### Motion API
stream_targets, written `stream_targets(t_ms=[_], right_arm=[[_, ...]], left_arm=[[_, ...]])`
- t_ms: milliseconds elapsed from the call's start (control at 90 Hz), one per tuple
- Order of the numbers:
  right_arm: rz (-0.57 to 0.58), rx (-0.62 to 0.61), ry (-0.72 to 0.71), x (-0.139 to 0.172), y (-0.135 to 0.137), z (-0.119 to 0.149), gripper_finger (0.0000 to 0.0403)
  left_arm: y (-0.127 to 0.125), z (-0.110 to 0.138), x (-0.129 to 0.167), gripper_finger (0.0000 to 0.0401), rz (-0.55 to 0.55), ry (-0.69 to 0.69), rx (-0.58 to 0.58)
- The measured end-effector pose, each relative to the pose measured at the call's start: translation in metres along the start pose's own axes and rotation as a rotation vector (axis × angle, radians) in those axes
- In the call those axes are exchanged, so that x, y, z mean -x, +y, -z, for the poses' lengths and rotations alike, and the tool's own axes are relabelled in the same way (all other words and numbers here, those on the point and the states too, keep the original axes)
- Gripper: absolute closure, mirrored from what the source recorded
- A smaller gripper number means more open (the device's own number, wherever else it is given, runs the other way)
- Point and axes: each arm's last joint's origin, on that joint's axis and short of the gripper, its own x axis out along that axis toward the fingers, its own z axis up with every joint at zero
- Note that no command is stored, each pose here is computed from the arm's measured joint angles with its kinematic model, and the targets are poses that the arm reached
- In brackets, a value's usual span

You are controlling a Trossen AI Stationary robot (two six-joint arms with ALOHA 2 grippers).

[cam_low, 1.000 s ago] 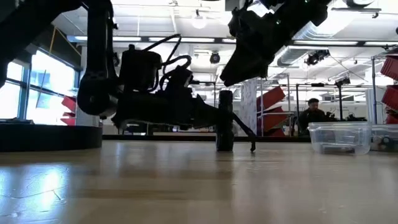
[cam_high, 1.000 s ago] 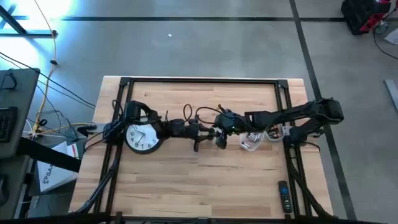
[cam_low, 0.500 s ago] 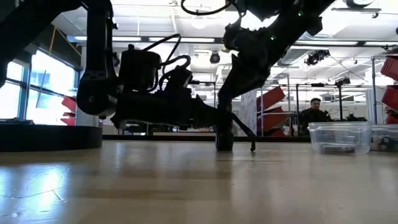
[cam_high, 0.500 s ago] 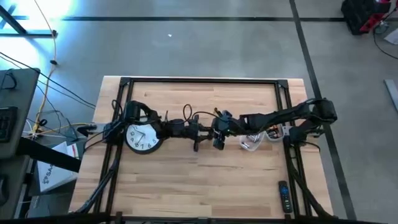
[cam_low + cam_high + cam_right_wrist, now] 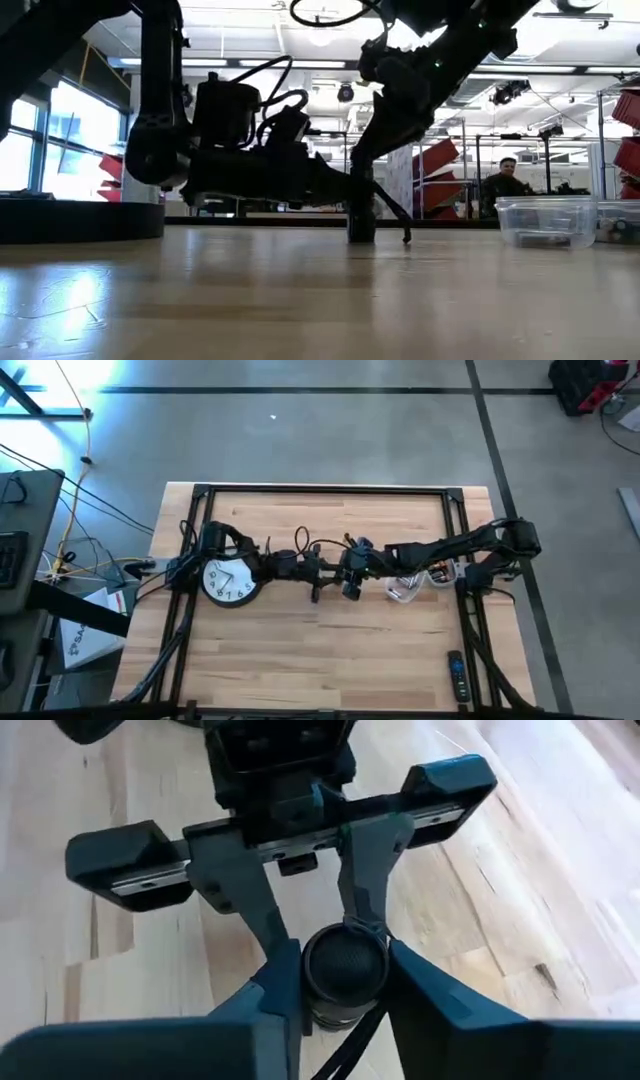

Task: Insert battery
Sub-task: Open the black flashlight lid

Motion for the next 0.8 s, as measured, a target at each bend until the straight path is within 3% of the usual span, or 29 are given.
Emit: stream_targets(t_ms=[356,800], right_arm=[[-0.085,0.157,0.008,-0.001,-0.007,-0.002,0.0326],[-0.336,0.52,-0.092,-0.003,-0.014,-0.007,0.0324]], left_arm=[[0.002,0.0,0.001,0.0304,0.109,-0.001,-0.01],[0.017,0.001,0.006,0.0304,0.424,-0.009,0.002]])
